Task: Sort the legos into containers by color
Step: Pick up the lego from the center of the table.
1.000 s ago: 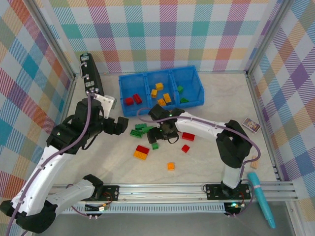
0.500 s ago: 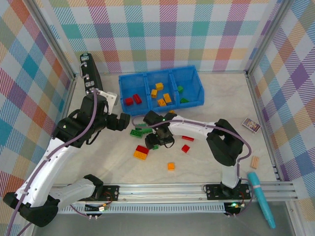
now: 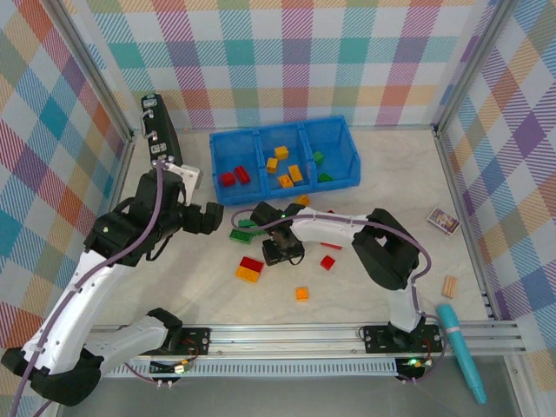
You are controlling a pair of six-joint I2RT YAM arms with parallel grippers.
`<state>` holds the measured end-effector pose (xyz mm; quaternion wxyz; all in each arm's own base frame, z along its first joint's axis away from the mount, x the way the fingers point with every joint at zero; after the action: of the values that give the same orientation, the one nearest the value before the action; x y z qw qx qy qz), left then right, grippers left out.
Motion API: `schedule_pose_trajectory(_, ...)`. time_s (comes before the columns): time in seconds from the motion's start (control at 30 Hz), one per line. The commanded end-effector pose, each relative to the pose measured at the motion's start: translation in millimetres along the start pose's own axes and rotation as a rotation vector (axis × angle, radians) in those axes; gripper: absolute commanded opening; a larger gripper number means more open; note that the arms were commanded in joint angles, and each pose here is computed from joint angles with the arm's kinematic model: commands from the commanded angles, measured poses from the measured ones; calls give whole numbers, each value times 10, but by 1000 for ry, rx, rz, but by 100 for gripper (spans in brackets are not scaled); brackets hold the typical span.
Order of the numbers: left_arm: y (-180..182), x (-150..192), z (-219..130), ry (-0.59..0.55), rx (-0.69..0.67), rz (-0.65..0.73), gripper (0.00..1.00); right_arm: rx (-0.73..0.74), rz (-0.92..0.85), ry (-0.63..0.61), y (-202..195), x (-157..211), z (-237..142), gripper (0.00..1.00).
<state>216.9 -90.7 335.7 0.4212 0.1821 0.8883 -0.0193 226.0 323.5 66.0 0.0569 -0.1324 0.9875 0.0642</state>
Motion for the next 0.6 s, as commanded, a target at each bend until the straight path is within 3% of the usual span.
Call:
schedule_pose_trajectory(0.0, 72, -11, -123, -31, -28, -7, 100, 60, -7, 9, -59, 34, 94, 47)
schedule_pose_trajectory(0.3, 111, 93, -70, -1, -65, -4, 100, 85, -63, 14, -116, -4, 49, 32)
schedule_pose_trajectory(0.57, 186, 91, -60, -33, -125, 17, 100, 12, 15, -176, -622, -505, -731, 32)
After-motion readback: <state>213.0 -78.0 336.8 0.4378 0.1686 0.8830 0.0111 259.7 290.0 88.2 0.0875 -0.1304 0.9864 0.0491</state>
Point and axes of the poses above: each hand's point on the last joint's axis, 136 mm out from that joint toward the fingers, its own z axis out along the fingers, its own y axis along the line the jaws close on, x = y × z, the point moved 4 cm from there along -z, back along the fingers, and after that the axes turned 7 degrees about z, right-handed, at the moved point
